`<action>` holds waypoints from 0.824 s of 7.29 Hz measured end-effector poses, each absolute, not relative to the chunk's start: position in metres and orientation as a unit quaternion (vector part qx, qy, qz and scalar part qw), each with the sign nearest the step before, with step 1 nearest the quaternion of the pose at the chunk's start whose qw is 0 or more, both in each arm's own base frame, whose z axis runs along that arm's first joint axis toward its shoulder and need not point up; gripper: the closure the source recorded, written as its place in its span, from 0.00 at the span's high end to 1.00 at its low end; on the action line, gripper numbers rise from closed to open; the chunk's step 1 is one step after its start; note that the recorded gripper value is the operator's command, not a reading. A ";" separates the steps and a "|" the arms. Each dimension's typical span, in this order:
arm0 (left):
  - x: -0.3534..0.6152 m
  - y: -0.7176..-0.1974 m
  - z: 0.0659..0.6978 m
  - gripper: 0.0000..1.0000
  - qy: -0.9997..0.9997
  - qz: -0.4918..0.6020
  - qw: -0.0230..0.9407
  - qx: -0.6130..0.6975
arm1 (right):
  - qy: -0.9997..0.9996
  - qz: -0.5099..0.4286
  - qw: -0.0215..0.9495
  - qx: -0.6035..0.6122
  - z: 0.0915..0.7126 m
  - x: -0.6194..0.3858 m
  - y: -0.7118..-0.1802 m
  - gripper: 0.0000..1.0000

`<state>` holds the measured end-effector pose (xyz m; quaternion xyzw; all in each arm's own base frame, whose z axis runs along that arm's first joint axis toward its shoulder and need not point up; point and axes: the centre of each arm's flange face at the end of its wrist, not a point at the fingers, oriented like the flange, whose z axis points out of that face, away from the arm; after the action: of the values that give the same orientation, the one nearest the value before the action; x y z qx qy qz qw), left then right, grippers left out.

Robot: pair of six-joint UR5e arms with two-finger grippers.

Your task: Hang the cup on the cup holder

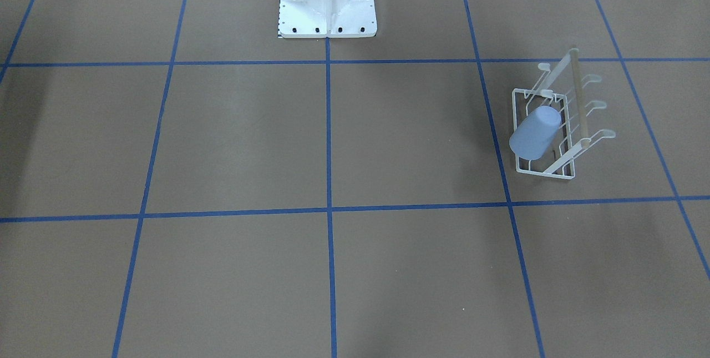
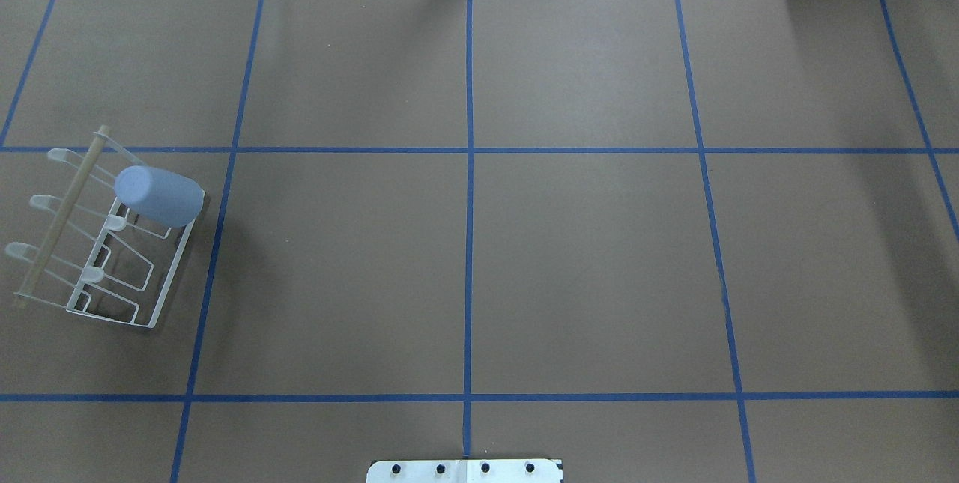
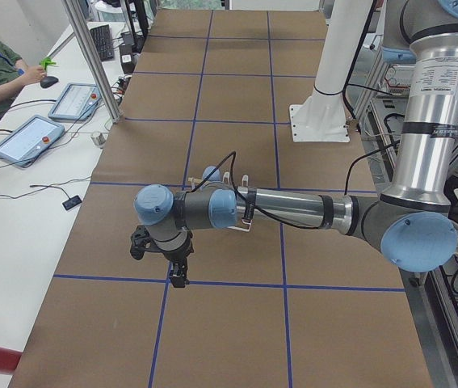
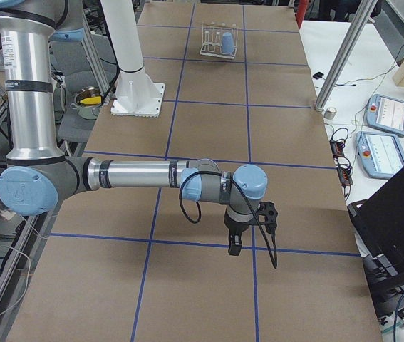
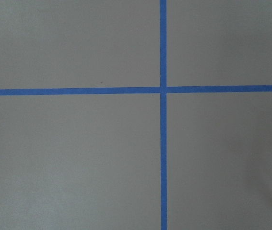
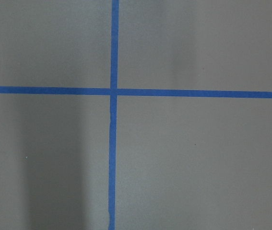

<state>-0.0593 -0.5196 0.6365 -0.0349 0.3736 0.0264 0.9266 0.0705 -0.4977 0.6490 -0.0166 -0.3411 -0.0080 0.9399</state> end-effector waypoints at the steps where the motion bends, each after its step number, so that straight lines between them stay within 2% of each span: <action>1: -0.059 -0.517 0.640 0.99 0.374 0.028 0.927 -0.033 | -0.341 -0.006 0.940 -0.016 0.649 0.072 -0.497 1.00; 6: -0.059 -0.515 0.642 0.99 0.374 0.027 0.927 -0.034 | -0.350 0.002 0.937 -0.014 0.648 0.079 -0.496 1.00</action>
<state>-0.0590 -0.5155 0.6416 -0.0337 0.3735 0.0266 0.9266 0.0788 -0.4958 0.6477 -0.0136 -0.3499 0.0016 0.9367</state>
